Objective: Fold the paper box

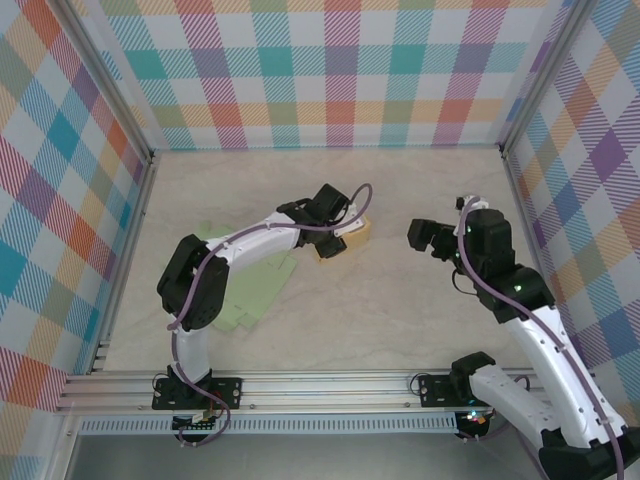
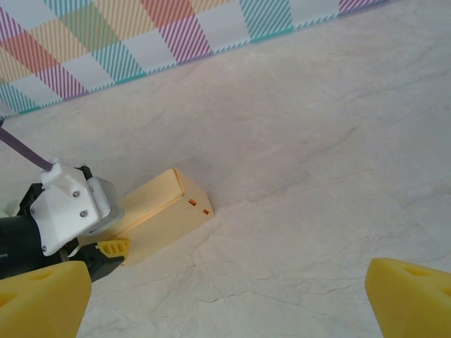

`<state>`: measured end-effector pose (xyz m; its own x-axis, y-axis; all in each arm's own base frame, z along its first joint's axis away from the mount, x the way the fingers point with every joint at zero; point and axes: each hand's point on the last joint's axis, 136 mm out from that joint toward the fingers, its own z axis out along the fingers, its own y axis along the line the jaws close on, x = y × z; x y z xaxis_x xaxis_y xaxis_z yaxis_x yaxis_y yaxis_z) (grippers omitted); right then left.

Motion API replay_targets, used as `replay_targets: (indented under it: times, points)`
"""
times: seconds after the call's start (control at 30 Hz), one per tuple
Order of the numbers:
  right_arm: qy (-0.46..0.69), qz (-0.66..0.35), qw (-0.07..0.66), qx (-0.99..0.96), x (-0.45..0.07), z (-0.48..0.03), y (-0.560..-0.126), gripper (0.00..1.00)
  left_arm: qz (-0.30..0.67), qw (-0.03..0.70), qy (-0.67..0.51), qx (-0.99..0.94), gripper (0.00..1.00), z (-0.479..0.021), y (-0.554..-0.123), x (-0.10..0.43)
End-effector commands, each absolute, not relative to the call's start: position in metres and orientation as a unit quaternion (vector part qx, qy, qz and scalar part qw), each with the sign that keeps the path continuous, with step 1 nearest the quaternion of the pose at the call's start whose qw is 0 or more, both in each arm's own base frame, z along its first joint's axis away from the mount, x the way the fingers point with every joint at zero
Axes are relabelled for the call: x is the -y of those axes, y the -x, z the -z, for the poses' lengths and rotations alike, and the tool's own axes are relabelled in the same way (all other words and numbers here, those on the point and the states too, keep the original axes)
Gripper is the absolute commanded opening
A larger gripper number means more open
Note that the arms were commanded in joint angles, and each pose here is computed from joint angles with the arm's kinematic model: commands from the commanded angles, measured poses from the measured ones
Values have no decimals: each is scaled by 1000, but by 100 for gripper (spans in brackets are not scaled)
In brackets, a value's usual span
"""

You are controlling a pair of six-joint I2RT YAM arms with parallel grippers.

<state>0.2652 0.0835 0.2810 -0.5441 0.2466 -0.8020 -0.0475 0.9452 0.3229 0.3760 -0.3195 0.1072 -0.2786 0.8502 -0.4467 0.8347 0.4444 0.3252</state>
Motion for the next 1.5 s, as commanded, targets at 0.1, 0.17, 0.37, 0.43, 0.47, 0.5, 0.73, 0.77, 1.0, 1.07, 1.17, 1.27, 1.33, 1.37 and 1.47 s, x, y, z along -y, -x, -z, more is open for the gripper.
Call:
replay_targets:
  times: [0.1, 0.17, 0.37, 0.43, 0.47, 0.5, 0.73, 0.77, 1.0, 1.07, 1.17, 1.27, 1.33, 1.37, 1.47]
  points:
    - [-70, -167, 517, -837, -72, -301, -246, 100, -120, 404, -559, -714, 52, -130, -418, 355]
    - [-70, -172, 535, -824, -69, -308, -240, 100, -139, 437, -561, -689, 52, -137, -430, 367]
    - [-80, -171, 573, -798, -56, -323, -225, 100, -163, 505, -607, -592, 53, -134, -441, 413]
    - [-86, -166, 576, -796, -52, -322, -222, 100, -167, 511, -626, -565, 54, -126, -440, 430]
    - [-89, -164, 576, -796, -50, -322, -222, 100, -169, 510, -633, -557, 54, -121, -441, 437]
    - [-91, -162, 575, -797, -49, -321, -222, 100, -168, 510, -639, -550, 55, -117, -441, 444]
    - [-92, -161, 564, -805, -53, -315, -228, 100, -147, 525, -652, -527, 57, -107, -435, 471]
    - [-93, -160, 561, -807, -53, -314, -229, 100, -147, 527, -652, -526, 58, -107, -434, 472]
    - [-97, -153, 549, -816, -54, -306, -236, 100, -109, 576, -577, -568, 79, -164, -413, 453]
    - [-99, -150, 548, -817, -55, -304, -239, 100, -87, 603, -523, -597, 84, -197, -408, 438]
    - [-103, -156, 541, -820, -58, -300, -243, 100, -66, 628, -437, -641, 93, -227, -401, 402]
    - [-95, -169, 533, -823, -66, -299, -247, 100, -53, 646, -336, -683, 100, -254, -396, 355]
    - [-85, -181, 524, -828, -74, -297, -251, 100, -31, 646, -274, -712, 100, -263, -390, 321]
    - [-76, -192, 518, -830, -80, -295, -253, 100, -15, 642, -239, -728, 100, -265, -387, 302]
    - [-44, -238, 489, -838, -107, -285, -262, 100, 28, 631, -136, -764, 100, -265, -376, 245]
